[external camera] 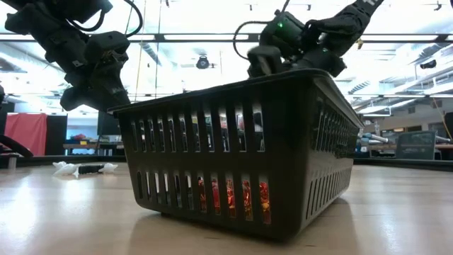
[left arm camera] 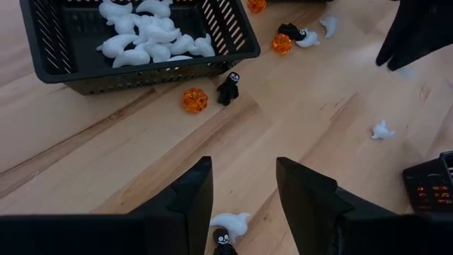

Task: Sort Halloween decoration
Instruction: Put the white ghost toy into the top left black basket

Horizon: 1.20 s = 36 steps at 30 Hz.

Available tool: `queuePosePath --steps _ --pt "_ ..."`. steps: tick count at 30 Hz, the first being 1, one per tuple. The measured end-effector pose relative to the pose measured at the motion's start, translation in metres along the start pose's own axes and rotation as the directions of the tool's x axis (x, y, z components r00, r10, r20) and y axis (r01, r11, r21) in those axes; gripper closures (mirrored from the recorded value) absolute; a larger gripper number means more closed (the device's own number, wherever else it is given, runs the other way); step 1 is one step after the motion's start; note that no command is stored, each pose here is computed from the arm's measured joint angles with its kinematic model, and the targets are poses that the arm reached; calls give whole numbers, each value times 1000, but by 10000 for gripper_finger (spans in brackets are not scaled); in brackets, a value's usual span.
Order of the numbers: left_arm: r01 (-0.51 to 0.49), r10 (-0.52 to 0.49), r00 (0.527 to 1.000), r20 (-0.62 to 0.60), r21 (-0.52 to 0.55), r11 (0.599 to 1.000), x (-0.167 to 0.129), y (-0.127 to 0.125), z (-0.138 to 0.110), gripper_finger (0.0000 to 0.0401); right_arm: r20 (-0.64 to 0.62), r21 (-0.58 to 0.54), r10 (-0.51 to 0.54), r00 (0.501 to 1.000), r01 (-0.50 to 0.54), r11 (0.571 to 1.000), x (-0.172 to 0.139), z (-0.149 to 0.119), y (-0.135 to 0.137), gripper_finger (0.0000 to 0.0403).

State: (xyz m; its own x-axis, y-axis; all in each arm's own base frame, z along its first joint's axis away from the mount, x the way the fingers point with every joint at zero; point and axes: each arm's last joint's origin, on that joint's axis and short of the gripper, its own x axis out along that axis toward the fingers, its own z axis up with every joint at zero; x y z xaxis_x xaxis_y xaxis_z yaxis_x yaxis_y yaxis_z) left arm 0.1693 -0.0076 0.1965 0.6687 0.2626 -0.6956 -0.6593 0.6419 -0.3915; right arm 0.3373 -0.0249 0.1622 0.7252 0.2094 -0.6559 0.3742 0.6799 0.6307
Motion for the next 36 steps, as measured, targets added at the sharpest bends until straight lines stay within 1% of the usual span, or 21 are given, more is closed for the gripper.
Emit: queuePosePath --steps 2,4,7,10,12,16,18,22,24,25,27,28,30,33,36 --pt "0 0 1000 0 1 1000 0 0 0 237 80 31 55 995 -58 998 -2 11 2 349" --pt "0 0 1000 0 0 1000 0 0 0 237 157 62 84 984 -95 994 -4 23 4 349" --pt "0 0 1000 0 0 1000 0 0 0 237 236 71 74 969 -93 993 -1 44 9 348" --pt "2 -2 1000 2 -6 1000 0 0 0 237 274 40 86 958 -101 994 8 70 16 348" --pt "3 -3 1000 1 -11 1000 0 0 0 237 292 37 62 955 -76 996 16 86 18 348" --pt "28 -29 999 -34 -28 999 0 -1 -1 237 290 40 0 957 -12 999 35 116 15 348" --pt "32 -34 998 -44 -38 999 0 -1 -2 237 292 21 -21 956 16 1000 42 130 15 348" --pt "39 -42 998 -51 -61 997 -1 -2 -3 237 265 -15 -125 956 134 991 56 148 10 348" --pt "40 -44 998 -49 -79 996 -1 -2 -2 237 255 -40 -184 949 201 979 61 154 9 348" --pt "39 -44 998 -49 -84 996 -1 -2 -2 237 268 -57 -195 944 218 974 63 159 10 348" --pt "39 -44 998 -48 -98 994 -1 -2 -2 237 254 -85 -236 938 265 960 68 164 7 348" --pt "39 -44 998 -49 -103 994 -1 -2 -2 237 256 -102 -240 936 274 956 70 168 7 348" --pt "39 -44 998 -48 -111 993 -1 -2 -2 237 224 -128 -284 932 317 940 78 170 1 348" --pt "41 -46 998 -47 -114 993 -1 -3 -2 237 185 -172 -314 931 345 923 88 173 -5 348" --pt "40 -46 998 -47 -114 993 -1 -2 -2 237 138 -208 -306 942 330 921 93 176 -5 348"
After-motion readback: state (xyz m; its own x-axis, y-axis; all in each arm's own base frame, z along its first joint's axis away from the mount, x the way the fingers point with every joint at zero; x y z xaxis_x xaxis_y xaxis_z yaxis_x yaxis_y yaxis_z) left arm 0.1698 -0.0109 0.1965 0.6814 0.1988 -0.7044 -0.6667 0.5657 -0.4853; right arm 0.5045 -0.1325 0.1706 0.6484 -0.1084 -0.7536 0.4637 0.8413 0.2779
